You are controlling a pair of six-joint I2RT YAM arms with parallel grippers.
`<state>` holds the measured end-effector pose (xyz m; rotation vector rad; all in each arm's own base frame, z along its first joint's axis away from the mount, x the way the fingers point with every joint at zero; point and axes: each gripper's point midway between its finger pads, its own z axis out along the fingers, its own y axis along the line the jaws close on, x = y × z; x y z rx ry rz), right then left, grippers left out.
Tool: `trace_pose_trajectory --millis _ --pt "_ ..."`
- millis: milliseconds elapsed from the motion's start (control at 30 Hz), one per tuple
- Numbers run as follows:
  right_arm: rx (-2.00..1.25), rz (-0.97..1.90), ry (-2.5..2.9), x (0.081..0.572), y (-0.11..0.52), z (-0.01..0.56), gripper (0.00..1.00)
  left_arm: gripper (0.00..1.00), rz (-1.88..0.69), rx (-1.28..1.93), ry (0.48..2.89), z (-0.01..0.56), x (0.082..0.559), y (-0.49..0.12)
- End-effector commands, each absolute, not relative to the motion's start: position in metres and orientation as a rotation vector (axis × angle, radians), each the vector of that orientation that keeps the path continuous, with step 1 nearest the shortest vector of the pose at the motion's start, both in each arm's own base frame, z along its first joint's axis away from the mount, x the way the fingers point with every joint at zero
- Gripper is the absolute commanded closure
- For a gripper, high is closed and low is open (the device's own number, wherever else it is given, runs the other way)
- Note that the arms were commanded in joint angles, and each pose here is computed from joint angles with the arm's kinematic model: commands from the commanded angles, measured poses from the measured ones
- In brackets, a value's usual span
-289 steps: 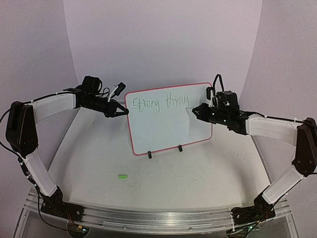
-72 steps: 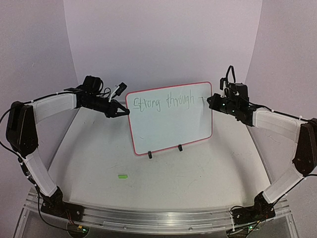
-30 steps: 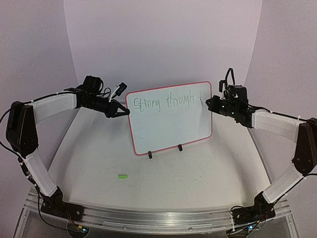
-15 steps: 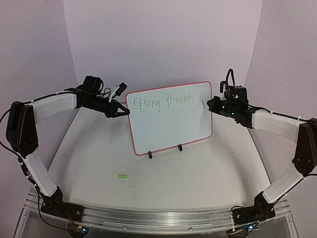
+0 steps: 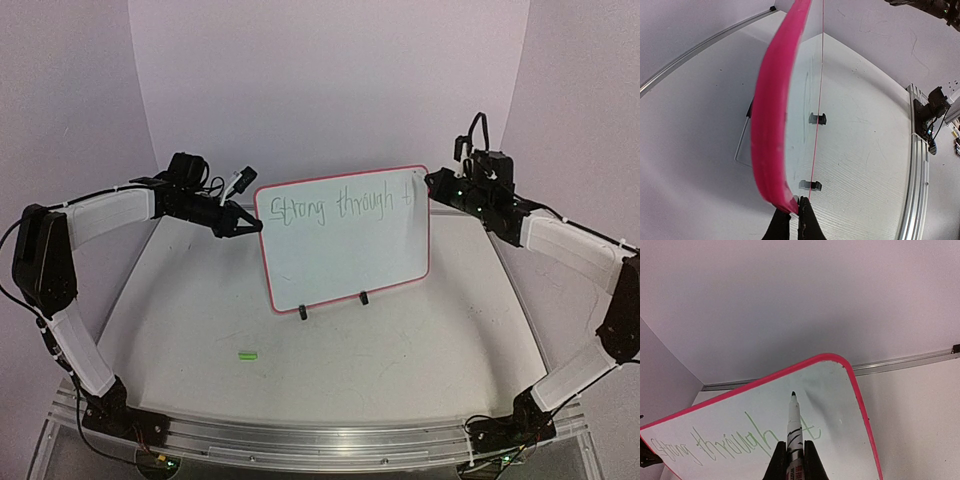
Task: Write a sentence on the whiteboard
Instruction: Write a sentence at the center of the board.
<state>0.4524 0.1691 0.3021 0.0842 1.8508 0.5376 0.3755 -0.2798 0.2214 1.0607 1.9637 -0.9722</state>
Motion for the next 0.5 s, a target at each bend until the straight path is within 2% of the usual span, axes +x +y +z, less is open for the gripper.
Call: trace_pose_trajectory --millis 0,467 --pt "0.065 0.515 1.786 0.466 0.170 0.329 1.00 1.00 -0.901 1.121 2.063 0.189 0.368 -0.276" --pt "0.076 0.484 1.841 0.476 0.170 0.303 1.00 1.00 -0.901 1.122 2.061 0.190 0.367 -0.276"
